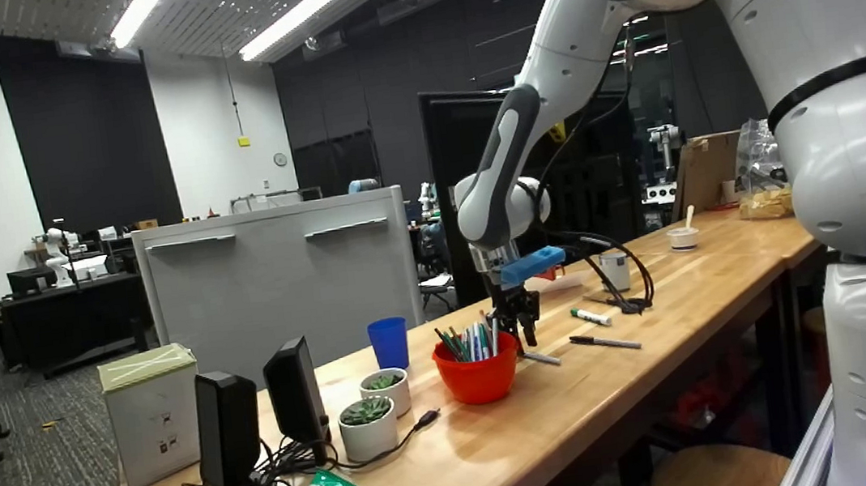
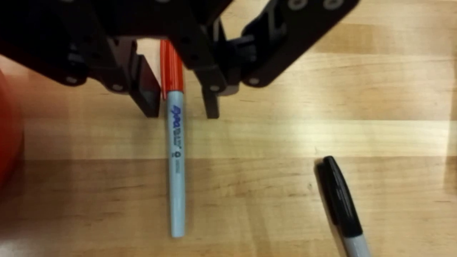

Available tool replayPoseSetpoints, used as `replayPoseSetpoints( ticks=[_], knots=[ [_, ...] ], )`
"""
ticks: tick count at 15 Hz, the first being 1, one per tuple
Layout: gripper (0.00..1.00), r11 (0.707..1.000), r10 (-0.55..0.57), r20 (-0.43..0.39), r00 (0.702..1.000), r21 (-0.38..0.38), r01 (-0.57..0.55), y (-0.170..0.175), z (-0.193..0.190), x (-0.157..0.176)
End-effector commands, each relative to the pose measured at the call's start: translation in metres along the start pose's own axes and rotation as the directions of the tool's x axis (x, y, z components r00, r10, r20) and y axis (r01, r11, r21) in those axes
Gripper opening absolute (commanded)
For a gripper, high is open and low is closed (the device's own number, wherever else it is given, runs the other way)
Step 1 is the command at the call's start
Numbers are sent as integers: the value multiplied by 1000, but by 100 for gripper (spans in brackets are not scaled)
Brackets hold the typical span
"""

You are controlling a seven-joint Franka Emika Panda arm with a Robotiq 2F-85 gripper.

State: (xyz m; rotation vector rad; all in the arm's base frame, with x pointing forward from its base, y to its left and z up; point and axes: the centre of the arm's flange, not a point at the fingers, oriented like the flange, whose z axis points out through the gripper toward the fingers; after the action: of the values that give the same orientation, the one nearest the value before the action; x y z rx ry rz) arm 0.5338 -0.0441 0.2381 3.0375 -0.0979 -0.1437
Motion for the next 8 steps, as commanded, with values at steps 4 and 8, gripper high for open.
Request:
replayPoseSetpoints(
  ticks=[4, 8],
  knots=[
    [90, 1000, -21, -45, 999, 15, 21, -2, -26, 2],
    [100, 1000, -9, -129, 992, 10, 10, 2, -68, 11]
  ],
)
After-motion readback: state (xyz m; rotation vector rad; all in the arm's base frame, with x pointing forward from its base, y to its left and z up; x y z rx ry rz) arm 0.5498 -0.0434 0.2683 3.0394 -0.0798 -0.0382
